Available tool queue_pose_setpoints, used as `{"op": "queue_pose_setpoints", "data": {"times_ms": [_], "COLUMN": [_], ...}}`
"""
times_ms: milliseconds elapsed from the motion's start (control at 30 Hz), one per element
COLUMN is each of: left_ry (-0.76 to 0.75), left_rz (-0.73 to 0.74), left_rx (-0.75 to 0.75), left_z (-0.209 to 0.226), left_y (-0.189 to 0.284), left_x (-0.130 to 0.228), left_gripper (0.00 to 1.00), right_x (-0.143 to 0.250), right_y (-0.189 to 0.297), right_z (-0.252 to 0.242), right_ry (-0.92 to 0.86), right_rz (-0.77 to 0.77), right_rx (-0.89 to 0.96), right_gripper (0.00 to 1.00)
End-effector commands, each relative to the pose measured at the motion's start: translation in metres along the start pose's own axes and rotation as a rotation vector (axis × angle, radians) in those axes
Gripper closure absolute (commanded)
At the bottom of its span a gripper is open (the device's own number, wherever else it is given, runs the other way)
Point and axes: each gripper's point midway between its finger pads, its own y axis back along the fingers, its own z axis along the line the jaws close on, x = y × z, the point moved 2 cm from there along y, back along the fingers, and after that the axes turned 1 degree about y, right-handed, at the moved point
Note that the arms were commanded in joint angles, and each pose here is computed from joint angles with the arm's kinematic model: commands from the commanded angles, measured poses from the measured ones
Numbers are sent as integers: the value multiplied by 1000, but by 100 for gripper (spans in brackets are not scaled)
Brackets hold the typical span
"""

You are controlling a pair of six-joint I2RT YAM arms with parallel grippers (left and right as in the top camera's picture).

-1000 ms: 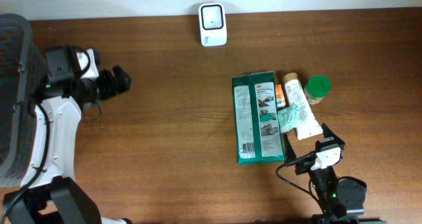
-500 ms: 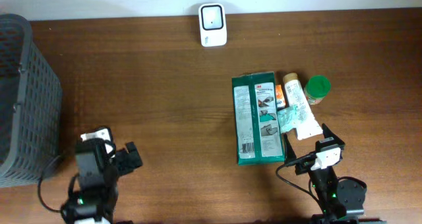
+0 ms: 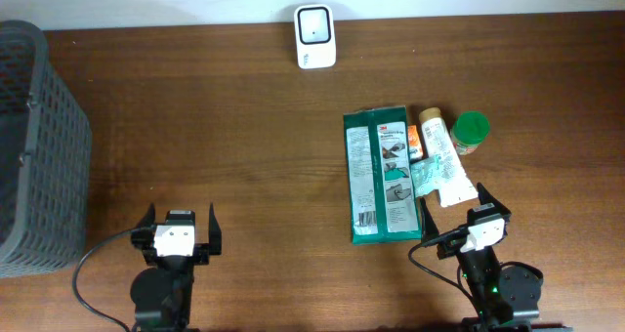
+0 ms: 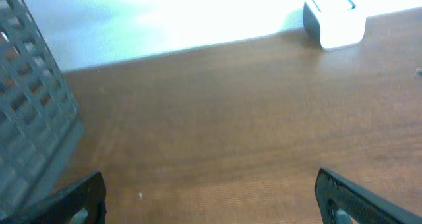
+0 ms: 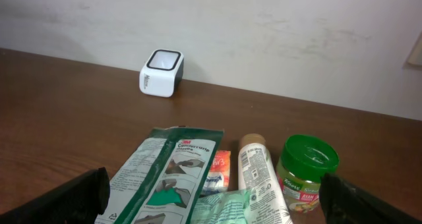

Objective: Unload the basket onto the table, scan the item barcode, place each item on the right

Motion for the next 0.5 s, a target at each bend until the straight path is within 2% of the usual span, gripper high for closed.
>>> {"op": "queue_pose_setpoints", "data": {"times_ms": [0,200,467], "left_ry": [-79,-101,-102], "left_rz": [-69,-160,-119], "left_rx": [0,-22,-2], "left_z": [-1,2,-1], "left_y": [3,9,8], "left_x": [-9,-28,-18], "left_gripper": [1,1,1], "right_x": [3,3,3], "right_y": [0,0,0], "right_z": [0,0,0], "right_ry": [3,3,3], "right_rz": [1,1,1], "right_rx": [-2,-2,-2], "right_gripper": [2,2,2]}}
